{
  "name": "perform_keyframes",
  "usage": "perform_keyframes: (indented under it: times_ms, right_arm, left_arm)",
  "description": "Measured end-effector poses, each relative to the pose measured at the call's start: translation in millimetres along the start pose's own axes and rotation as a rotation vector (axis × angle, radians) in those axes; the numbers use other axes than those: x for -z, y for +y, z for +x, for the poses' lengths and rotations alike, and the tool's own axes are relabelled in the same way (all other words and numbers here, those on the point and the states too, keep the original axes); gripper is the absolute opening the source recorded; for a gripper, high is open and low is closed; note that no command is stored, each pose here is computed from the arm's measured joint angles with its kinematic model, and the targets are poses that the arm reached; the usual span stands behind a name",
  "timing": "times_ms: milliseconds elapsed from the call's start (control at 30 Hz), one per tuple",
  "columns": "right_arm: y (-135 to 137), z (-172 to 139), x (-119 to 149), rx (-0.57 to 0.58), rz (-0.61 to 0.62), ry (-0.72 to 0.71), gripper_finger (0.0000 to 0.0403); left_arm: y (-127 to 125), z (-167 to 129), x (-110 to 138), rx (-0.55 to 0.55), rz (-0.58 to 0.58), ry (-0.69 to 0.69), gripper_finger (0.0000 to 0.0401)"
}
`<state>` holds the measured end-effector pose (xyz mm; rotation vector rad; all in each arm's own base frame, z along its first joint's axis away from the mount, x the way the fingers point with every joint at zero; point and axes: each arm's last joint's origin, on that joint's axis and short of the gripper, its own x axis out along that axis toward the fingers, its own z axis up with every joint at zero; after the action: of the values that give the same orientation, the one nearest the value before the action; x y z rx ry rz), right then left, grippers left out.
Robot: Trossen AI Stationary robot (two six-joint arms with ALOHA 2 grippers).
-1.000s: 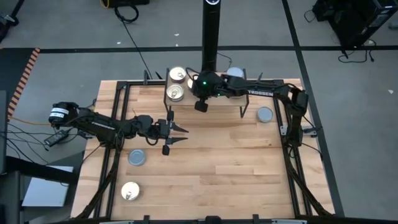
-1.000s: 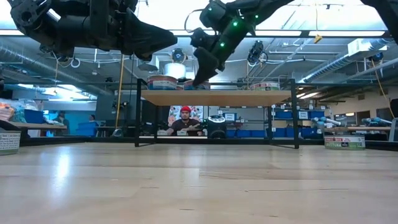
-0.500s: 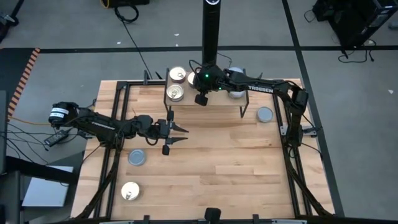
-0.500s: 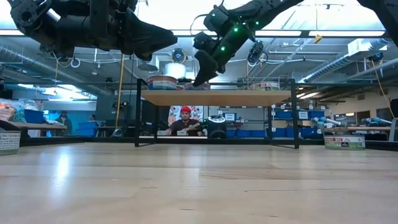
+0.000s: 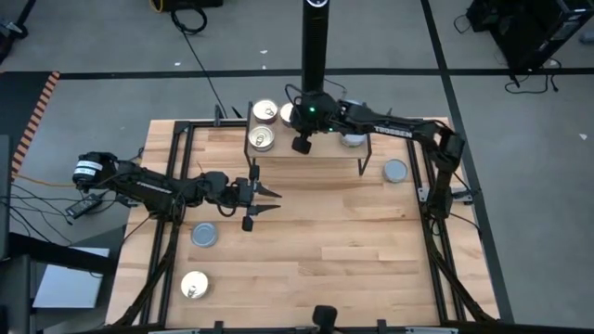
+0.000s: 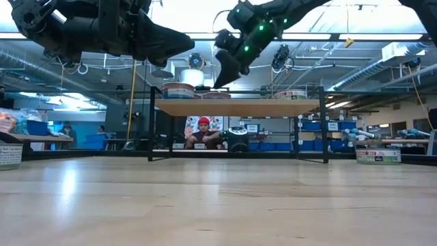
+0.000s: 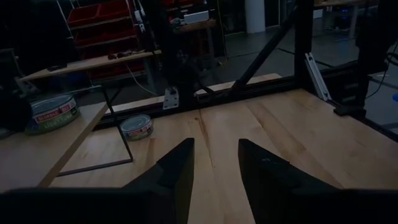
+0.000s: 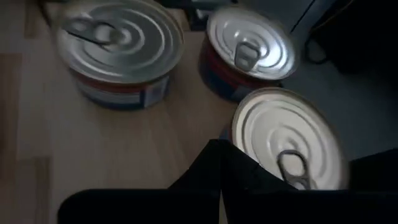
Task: Stack canned seafood by type on shelf
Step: Put the top blue tuna can on the shelf
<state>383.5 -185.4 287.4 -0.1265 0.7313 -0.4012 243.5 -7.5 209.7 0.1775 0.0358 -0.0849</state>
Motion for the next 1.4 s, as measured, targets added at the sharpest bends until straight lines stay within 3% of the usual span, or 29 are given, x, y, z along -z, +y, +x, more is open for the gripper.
perform_keyframes:
  times_ms: [200, 400, 533, 767, 1000, 1400]
  right_arm:
    - [-10, -2, 11, 0.068, 0.036, 0.109, 0.0009]
    - [-12, -3, 11, 0.103, 0.040, 0.110, 0.0009]
    - [-17, -5, 11, 0.187, 0.050, 0.126, 0.0009]
    - [-35, -5, 18, 0.291, 0.154, 0.159, 0.0009]
    - [-47, 7, 29, 0.207, 0.196, 0.164, 0.0009]
    - [-45, 10, 24, 0.137, 0.198, 0.098, 0.0009]
  left_arm:
    - [0, 0, 0, 0.000, 0.000, 0.001, 0.0131]
    - [0, 0, 0, 0.000, 0.000, 0.001, 0.0131]
    - [0, 0, 0, 0.000, 0.000, 0.001, 0.0131]
    - [0, 0, 0, 0.001, 0.000, 0.005, 0.0131]
    - [0, 0, 0, 0.001, 0.000, 0.005, 0.0131]
    - [0, 0, 1, 0.002, -0.001, 0.005, 0.0131]
